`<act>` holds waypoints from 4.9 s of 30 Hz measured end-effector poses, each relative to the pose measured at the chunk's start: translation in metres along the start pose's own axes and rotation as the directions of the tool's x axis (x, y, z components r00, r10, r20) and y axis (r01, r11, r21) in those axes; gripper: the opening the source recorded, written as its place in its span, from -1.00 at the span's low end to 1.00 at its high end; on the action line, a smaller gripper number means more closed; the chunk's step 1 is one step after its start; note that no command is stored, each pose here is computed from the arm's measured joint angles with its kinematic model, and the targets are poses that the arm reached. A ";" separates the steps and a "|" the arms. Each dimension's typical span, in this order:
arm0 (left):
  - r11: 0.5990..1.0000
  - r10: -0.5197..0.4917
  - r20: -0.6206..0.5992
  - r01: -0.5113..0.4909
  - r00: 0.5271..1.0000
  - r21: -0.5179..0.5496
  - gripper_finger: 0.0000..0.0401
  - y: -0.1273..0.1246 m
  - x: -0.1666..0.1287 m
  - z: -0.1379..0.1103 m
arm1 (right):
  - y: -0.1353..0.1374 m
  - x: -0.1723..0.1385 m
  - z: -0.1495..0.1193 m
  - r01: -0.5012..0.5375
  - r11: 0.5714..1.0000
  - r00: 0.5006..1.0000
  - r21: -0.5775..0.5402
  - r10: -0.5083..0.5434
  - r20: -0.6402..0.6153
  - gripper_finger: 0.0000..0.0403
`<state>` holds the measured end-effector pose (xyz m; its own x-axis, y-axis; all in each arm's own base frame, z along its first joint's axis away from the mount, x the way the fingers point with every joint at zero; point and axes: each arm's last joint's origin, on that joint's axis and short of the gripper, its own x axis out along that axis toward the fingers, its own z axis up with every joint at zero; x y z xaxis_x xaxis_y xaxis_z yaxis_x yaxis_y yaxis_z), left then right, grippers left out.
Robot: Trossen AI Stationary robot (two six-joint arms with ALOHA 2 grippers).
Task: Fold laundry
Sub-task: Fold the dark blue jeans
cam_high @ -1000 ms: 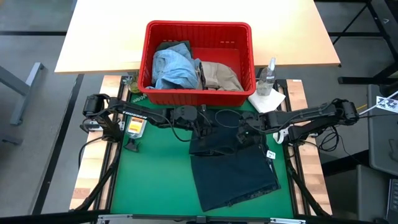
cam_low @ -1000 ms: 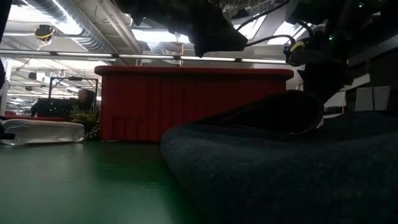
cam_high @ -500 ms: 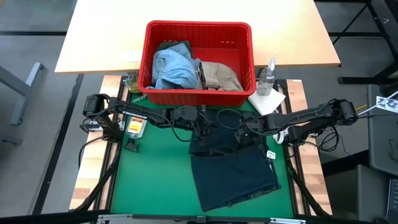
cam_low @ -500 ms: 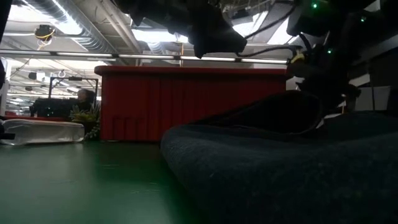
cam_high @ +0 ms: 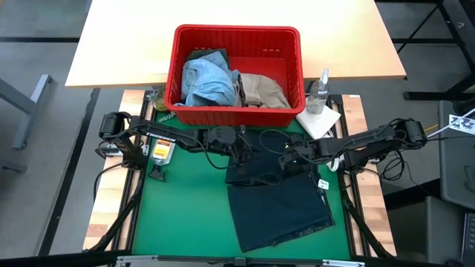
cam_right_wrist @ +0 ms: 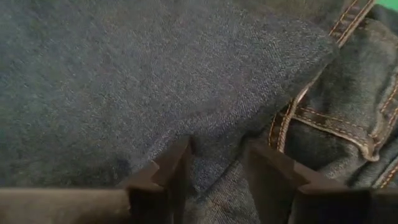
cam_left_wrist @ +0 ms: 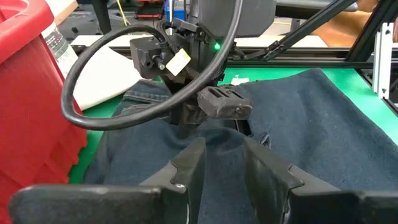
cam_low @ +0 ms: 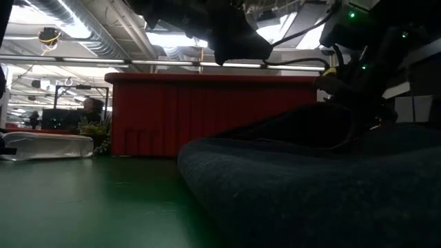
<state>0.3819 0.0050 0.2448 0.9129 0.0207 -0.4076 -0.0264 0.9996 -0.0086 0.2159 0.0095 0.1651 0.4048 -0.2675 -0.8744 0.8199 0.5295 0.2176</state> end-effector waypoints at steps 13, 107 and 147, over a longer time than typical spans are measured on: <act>1.000 0.000 0.000 0.000 1.000 0.000 -0.50 0.000 0.000 0.000 | -0.002 0.001 0.000 0.039 0.993 0.998 -0.114 -0.033 0.052 -0.95; 0.994 -0.067 -0.582 0.104 0.811 0.032 -0.50 -0.051 0.025 -0.095 | 0.054 0.000 -0.042 -0.161 0.382 0.950 -0.910 -0.191 -0.249 -0.34; 0.941 0.299 -0.482 -0.339 0.824 0.005 -0.50 0.047 0.039 -0.090 | 0.016 0.022 0.028 0.121 0.302 0.911 -0.946 -0.413 -0.015 -0.34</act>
<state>0.3790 0.0510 0.1460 0.5478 0.3072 -0.7781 -0.3320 0.9336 0.1349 0.2490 -0.0107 0.1620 0.0239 -0.4501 -0.8926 -0.0862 0.8886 -0.4504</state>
